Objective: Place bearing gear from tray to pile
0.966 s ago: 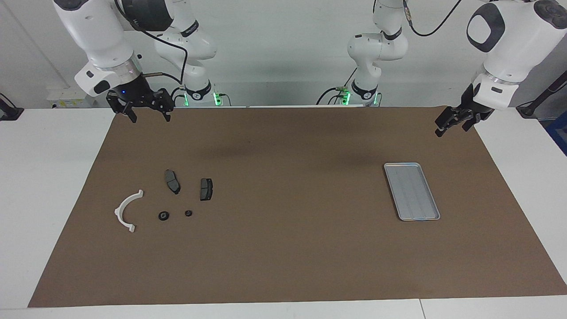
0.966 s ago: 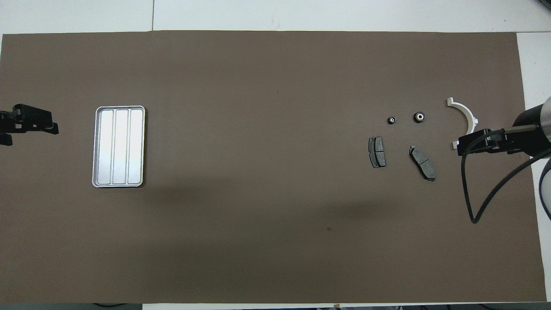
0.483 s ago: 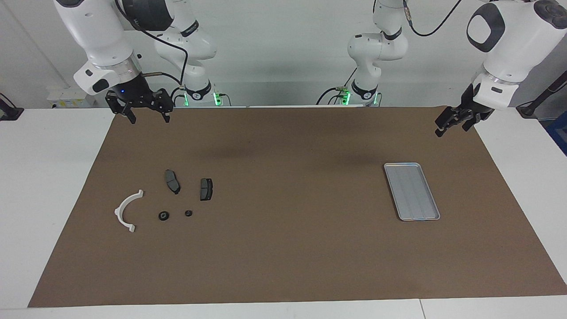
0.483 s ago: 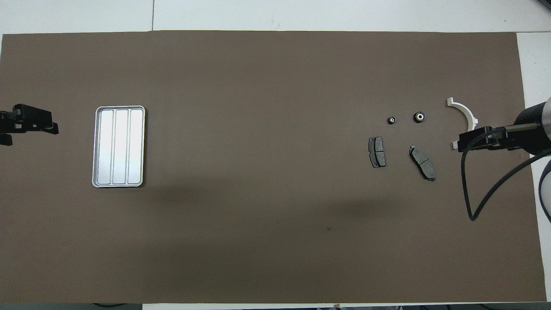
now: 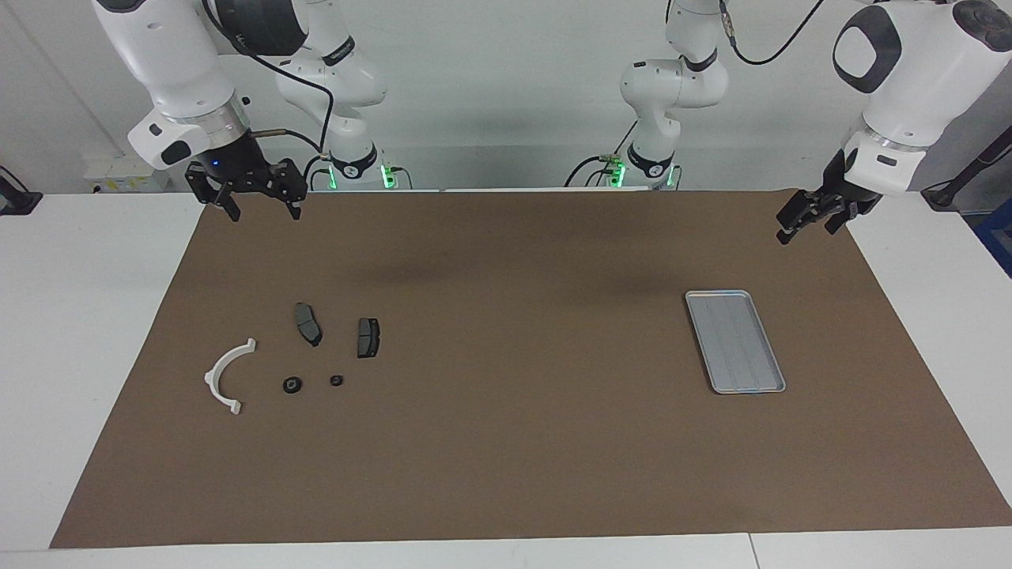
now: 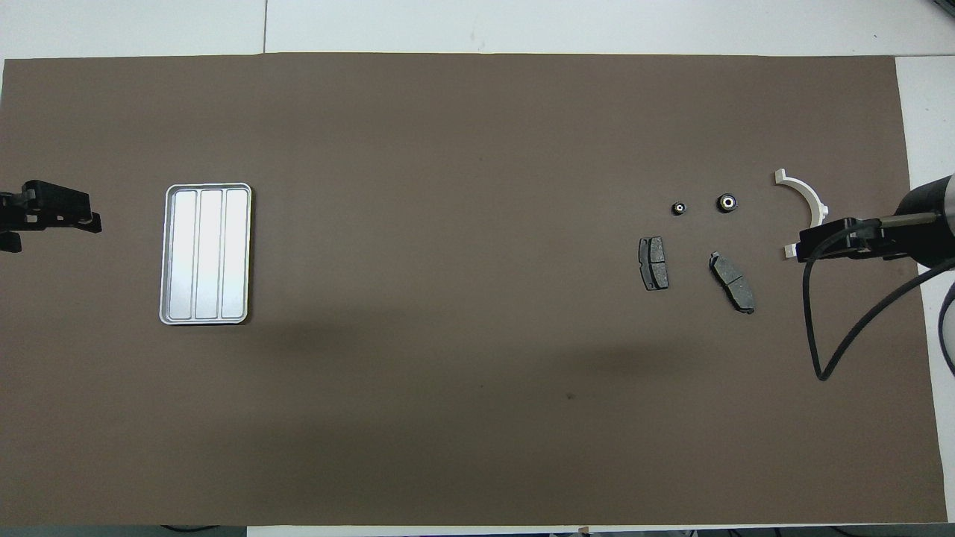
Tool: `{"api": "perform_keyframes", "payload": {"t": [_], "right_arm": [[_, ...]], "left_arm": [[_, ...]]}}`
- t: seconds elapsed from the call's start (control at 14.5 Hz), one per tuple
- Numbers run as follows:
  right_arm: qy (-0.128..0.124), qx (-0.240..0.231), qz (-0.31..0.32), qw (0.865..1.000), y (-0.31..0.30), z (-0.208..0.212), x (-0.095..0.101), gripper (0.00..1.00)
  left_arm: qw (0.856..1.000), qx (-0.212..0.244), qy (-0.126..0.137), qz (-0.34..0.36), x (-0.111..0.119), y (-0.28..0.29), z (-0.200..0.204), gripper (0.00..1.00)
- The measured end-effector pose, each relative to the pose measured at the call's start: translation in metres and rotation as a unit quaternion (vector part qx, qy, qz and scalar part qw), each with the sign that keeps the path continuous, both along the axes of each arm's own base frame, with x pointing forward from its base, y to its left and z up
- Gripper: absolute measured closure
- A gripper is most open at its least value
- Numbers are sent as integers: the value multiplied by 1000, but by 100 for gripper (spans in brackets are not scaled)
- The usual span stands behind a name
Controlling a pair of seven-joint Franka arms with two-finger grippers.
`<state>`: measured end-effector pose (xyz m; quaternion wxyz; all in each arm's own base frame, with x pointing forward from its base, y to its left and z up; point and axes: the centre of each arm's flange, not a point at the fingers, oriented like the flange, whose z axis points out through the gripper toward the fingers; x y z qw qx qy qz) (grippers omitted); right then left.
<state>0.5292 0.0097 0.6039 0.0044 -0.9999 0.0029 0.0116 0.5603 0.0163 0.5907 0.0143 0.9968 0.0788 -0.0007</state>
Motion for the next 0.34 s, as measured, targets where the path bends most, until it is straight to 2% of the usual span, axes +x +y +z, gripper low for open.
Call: {"api": "perform_keyframes", "payload": {"t": [0.34], "right_arm": [[0,0,-3,1000,-3,0,0,0]], "left_arm": [[1000,0,0,0,0,0,0,0]]}}
